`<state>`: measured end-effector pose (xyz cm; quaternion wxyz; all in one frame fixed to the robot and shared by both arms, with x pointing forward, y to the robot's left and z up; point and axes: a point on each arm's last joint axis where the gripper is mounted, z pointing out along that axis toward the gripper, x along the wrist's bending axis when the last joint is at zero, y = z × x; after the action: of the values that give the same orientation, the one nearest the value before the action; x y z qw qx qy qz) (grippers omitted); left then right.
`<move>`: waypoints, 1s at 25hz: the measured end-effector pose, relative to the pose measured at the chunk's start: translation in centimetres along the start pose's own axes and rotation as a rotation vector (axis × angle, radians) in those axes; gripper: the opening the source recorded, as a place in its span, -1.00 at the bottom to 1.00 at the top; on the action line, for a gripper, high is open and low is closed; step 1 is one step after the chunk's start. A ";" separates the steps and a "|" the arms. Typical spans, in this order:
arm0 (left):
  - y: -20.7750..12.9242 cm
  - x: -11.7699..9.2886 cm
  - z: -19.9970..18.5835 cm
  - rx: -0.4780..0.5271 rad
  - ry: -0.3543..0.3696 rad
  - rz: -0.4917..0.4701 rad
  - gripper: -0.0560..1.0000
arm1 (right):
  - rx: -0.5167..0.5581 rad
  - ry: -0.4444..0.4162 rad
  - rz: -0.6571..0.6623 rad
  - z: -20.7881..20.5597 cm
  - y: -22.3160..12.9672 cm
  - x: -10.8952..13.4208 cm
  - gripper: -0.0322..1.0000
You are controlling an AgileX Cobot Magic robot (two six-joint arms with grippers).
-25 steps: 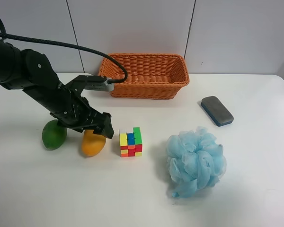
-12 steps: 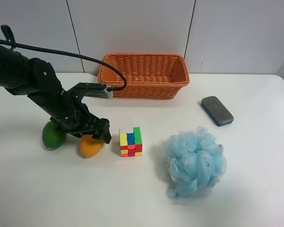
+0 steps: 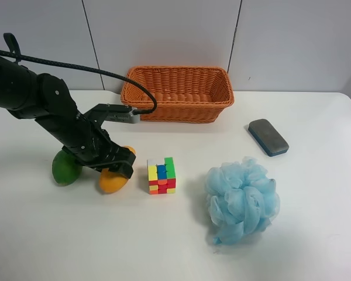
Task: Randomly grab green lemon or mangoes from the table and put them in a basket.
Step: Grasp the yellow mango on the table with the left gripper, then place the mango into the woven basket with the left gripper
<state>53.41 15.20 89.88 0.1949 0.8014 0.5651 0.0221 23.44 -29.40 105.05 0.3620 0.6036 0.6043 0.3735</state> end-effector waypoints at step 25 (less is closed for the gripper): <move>14.8 -3.5 -11.8 -0.453 -0.016 0.211 0.33 | 0.000 0.000 0.000 0.0 0.0 0.0 0.64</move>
<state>62.40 11.16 106.36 0.3707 0.7919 0.4575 0.1620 23.44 -29.40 105.05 0.3620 0.6036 0.6043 0.3735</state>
